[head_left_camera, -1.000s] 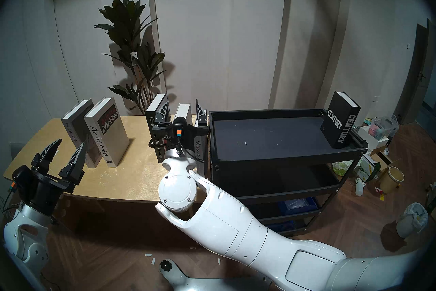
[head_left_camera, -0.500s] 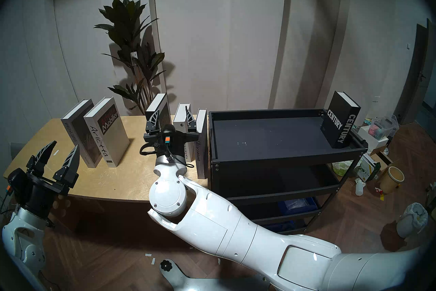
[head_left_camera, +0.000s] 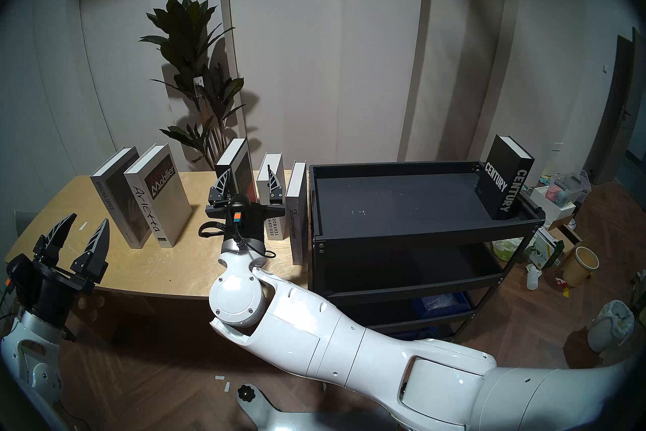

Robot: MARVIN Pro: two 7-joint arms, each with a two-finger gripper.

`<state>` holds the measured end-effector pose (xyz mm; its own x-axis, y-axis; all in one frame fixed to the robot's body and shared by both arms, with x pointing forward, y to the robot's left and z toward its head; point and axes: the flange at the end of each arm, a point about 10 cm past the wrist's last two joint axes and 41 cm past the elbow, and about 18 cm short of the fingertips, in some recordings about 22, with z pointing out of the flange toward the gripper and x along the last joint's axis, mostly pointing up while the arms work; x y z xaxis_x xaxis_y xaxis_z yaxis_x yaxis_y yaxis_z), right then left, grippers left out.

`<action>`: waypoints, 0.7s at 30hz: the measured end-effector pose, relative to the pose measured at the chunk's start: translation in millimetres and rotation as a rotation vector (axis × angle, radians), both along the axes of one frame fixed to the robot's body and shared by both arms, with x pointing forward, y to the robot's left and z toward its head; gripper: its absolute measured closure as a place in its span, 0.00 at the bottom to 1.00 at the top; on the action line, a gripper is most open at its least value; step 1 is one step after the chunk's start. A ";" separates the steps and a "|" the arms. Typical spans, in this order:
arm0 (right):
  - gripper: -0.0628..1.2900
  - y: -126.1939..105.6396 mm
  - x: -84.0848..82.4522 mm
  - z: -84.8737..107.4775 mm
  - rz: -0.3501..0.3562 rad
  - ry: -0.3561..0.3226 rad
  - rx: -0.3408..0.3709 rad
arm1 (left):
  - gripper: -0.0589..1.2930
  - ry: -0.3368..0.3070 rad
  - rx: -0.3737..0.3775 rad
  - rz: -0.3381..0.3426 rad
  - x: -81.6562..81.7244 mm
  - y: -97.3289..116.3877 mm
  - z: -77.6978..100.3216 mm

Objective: Move the books from the display table onto the shelf, standing them upright with spines facing out and tallest at one end

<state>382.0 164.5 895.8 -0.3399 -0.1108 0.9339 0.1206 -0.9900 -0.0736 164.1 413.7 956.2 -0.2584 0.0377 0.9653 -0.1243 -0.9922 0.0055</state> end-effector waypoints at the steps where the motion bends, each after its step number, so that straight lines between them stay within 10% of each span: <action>1: 0.05 0.8 0.1 -1.4 -0.001 0.003 0.001 | 0.03 0.001 0.000 0.001 -0.4 0.9 -0.5; 21: 0.05 18.8 10.8 -25.0 -0.015 0.079 -0.014 | 0.03 0.009 -0.009 0.005 -9.2 20.9 -6.3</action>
<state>392.7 183.3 870.8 -0.2666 -0.0932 0.9593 0.1002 -0.9926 -0.0686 154.9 434.6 950.0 -0.2501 0.0446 0.9672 -0.1190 -0.9928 0.0150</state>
